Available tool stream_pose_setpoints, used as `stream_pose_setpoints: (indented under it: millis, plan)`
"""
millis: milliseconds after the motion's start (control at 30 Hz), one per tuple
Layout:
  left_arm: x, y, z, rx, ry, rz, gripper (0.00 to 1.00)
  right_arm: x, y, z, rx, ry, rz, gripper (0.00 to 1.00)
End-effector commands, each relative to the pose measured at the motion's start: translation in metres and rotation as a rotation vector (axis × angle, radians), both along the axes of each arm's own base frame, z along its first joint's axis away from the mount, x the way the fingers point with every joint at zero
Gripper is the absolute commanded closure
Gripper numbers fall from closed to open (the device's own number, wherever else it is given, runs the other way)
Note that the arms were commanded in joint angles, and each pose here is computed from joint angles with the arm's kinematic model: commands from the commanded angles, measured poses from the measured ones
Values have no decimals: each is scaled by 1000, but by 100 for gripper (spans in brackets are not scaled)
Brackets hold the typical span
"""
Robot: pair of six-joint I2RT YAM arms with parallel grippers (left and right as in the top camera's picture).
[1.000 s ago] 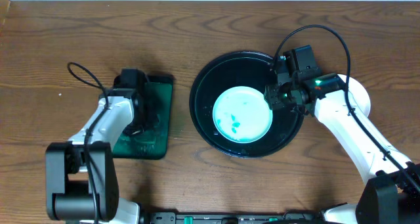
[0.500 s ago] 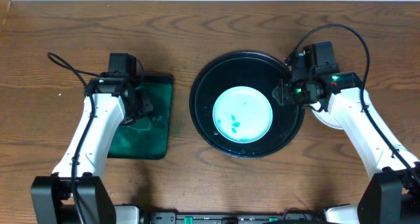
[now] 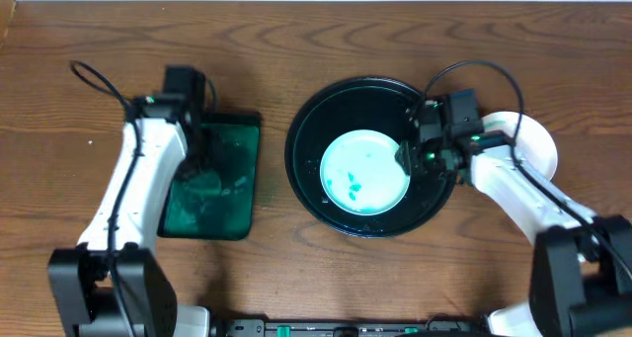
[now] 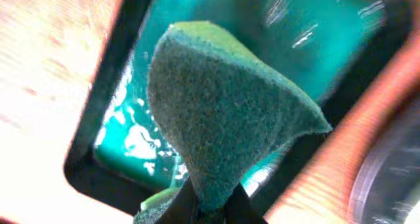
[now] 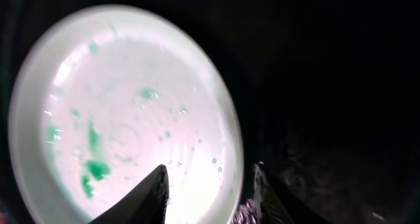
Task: Clean dirty plates on tray and stack at the side
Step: 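Grasp the green sponge from the black dish with the left gripper, then scrub the pale green plate with the sponge while the right gripper holds it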
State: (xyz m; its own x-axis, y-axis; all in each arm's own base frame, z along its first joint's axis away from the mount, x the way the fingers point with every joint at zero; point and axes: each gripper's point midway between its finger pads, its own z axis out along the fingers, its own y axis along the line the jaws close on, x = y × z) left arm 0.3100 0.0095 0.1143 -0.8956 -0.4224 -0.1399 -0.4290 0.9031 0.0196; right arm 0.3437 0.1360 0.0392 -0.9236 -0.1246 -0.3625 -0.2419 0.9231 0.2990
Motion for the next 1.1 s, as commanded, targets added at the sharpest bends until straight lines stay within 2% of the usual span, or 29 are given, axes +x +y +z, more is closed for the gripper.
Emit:
stream_pose_setpoints:
  millis: [0, 67, 167, 200, 367, 500, 767, 933, 1067]
  plan:
    - [17, -22, 57, -99, -137, -61, 93, -7, 9, -29, -14, 54, 46, 60]
    - [18, -45, 71, -185, -178, -107, 93, -10, 9, -47, -24, 94, 38, 68]
    - [16, -77, 83, -264, -217, -187, 93, -15, 8, -65, -25, 159, -2, 97]
    - [16, -88, 84, -277, -224, -218, 93, -16, 8, -68, -28, 166, -2, 99]
    - [19, -143, 74, -306, -253, -359, 93, -16, 5, -65, -35, 162, -9, 99]
    - [20, -185, 54, -346, -237, -374, 93, -20, -4, -68, -78, 192, -63, 99]
    - [18, -262, -24, -372, -131, -412, 93, -23, -4, -69, -84, 198, -46, 99]
    - [14, -269, -84, -231, -65, -446, 93, -24, -4, -69, -84, 199, -46, 99]
    - [10, -233, -115, -26, 2, -398, 93, -24, -4, -69, -85, 203, -46, 99]
